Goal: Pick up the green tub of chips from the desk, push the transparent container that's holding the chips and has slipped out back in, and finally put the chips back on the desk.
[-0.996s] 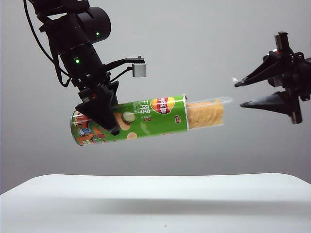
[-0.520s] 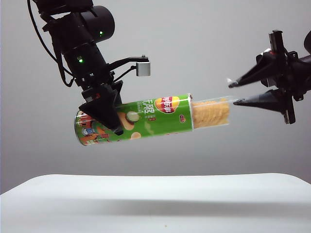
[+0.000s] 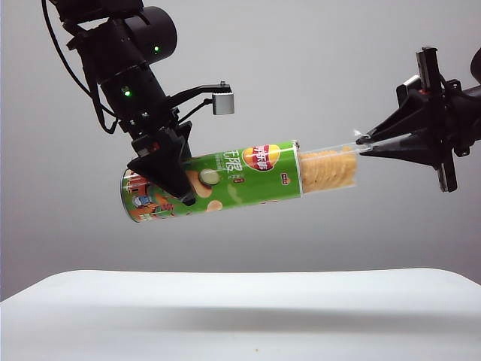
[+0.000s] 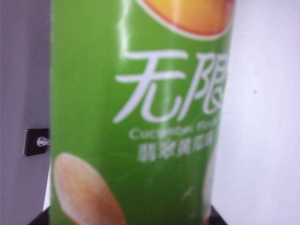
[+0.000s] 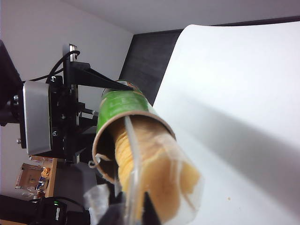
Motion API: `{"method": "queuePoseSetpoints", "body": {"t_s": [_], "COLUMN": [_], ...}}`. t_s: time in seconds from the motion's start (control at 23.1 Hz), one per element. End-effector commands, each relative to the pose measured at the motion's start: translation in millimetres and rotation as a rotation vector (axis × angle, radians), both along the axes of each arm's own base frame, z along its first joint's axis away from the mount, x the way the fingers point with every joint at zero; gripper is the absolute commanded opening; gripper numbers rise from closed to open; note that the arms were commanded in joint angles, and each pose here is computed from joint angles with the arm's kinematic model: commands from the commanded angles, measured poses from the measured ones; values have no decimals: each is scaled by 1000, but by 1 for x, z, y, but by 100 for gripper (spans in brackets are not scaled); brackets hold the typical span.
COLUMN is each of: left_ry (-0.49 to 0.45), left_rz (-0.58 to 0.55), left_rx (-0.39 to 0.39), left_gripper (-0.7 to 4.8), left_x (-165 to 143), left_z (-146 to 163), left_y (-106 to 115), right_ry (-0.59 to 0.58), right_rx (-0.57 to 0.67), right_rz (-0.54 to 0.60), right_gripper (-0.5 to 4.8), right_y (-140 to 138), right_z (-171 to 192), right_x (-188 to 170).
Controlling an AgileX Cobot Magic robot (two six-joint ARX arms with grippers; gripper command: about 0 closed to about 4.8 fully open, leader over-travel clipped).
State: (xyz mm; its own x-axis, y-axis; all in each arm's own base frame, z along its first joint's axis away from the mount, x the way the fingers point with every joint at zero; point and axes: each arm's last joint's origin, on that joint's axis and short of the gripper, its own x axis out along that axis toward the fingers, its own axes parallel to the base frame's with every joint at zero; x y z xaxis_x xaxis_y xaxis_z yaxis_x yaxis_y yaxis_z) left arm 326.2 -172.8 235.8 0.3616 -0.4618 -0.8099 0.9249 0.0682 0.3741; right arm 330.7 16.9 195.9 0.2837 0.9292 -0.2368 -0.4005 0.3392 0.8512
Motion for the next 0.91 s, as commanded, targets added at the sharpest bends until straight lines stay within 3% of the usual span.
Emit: {"method": "queuePoseSetpoints", "body": {"t_s": [0.04,0.3,0.69,0.91], "left_ry": [-13,-7,-31,-13], "left_rz": [-14,-40,-91,-85], "left_rx": [-57,-87,-142,-231], "left_gripper": [294,294,294,294], "left_x": [1,0,-5,-7], "left_z": [6,6,9,13], "left_y": [-2,-5,-21,-32], "right_ry": [-21,-23,-43,-43], "right_rx": [1,1,-26,-42], "right_rz": [9,14,76,96], "right_gripper": [-7,-7,-7,-6], "right_y": [1,3,33,47], "right_z": [2,2,3,1], "right_x": [0,0,-1,-2]}}
